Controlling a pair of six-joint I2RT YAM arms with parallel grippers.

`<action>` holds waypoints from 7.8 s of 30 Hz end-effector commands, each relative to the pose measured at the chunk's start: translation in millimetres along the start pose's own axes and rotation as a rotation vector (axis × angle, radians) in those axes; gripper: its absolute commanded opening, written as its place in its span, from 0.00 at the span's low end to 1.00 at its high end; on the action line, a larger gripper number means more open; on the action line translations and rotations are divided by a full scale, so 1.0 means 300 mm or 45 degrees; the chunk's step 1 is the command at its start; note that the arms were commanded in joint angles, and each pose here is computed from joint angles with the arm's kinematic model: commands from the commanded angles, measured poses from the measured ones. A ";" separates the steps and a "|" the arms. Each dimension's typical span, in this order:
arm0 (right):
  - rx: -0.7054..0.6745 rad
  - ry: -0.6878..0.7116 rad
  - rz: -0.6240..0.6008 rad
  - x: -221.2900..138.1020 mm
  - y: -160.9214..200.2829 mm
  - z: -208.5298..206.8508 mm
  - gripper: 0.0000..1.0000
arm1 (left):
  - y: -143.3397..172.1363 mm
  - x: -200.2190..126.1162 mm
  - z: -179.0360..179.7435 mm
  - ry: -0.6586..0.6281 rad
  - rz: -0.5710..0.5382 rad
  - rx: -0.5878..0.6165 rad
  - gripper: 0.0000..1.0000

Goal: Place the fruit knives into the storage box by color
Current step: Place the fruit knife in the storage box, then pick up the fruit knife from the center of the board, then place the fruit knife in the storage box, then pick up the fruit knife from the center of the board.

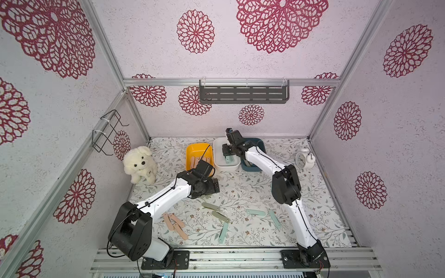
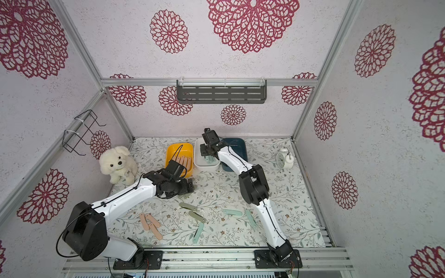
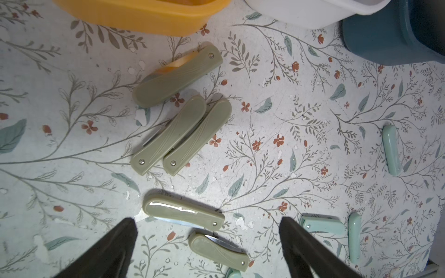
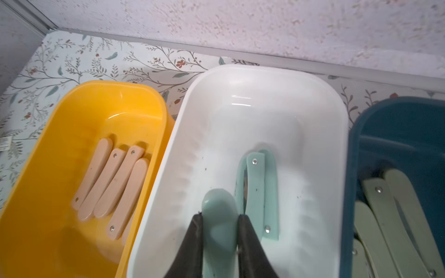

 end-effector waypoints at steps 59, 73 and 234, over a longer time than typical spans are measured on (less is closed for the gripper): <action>0.038 0.193 0.525 -0.799 1.063 -0.247 0.73 | 0.334 0.097 -0.274 0.243 0.232 0.258 0.97; -0.172 0.286 0.605 -0.681 1.071 -0.251 0.79 | 0.322 0.091 -0.249 0.234 0.221 0.256 0.97; 0.289 -0.118 0.139 -0.710 0.617 -0.382 0.99 | 0.167 0.451 -0.287 -0.194 0.590 0.285 0.78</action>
Point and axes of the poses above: each gripper's point midway between its finger pads, its own x axis out along the fingers, its own z axis along the line the jaws close on, y = z × x, the point moved 1 cm from there along -x, back along the fingers, and after that the axes turned 1 degree about x, right-handed, at the moved point
